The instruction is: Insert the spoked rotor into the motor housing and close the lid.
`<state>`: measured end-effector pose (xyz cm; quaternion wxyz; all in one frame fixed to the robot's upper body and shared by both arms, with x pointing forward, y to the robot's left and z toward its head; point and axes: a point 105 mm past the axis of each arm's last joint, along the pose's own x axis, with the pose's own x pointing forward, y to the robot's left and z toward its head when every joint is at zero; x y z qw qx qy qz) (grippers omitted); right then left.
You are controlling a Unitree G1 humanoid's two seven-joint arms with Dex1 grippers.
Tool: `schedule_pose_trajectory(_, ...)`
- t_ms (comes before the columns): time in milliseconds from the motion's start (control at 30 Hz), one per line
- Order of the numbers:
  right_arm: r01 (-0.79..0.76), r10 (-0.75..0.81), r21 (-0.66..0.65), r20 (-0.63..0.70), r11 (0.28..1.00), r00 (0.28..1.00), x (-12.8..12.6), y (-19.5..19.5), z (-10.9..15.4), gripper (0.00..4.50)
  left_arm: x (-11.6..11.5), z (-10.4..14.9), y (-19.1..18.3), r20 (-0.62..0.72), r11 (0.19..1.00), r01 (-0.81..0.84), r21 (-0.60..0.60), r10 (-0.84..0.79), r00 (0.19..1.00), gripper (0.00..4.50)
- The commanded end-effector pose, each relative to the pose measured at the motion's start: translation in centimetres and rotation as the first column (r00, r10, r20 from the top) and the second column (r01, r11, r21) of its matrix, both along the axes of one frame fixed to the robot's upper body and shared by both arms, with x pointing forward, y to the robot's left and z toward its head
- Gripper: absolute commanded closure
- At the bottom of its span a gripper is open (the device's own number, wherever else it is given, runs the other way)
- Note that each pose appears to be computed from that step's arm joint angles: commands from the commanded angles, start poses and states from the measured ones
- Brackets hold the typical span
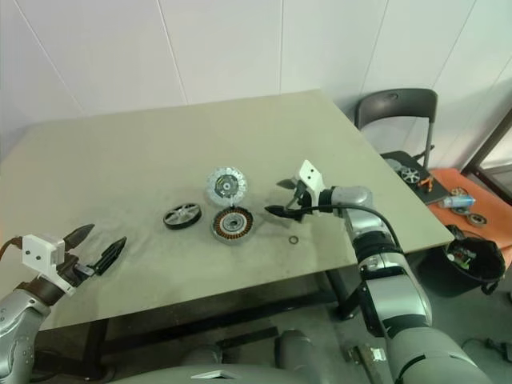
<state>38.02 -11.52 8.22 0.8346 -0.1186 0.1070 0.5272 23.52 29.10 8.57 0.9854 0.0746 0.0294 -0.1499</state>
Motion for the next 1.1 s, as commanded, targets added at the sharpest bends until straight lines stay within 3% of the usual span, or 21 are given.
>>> schedule_pose_trajectory(33, -0.016, 0.015, 0.019, 0.064, 1.0, 0.998, 0.4, 0.5, 1.8, 0.0, 0.2, 1.3, -0.5, 0.033, 1.0, 0.014, 0.019, -0.015, 0.999, 0.04)
schedule_pose_trajectory(467, -0.072, 0.075, -0.035, 0.092, 0.997, 0.993, 0.0, 1.2, 2.3, 0.0, -0.4, -0.4, 0.7, 0.004, 1.0, 0.007, 0.008, -0.007, 1.0, 0.04)
schedule_pose_trajectory(667, -0.228, 0.242, -0.11, 0.137, 0.967, 0.96, -1.7, 3.9, 5.8, 0.0, -0.5, -1.1, -0.2, 0.006, 1.0, 0.027, -0.002, -0.027, 1.0, 0.04)
schedule_pose_trajectory(867, -0.356, 0.379, -0.379, -0.017, 0.854, 0.925, -4.4, 6.0, 6.2, 0.0, -0.4, -0.9, -0.5, 0.023, 0.999, 0.035, 0.008, -0.035, 0.999, 0.04)
schedule_pose_trajectory(1100, -0.36, 0.279, -0.534, -0.229, 0.765, 0.933, -5.6, 8.4, 5.7, 0.0, -0.2, -0.7, -0.8, 0.034, 0.999, 0.035, 0.015, -0.036, 0.999, 0.04)
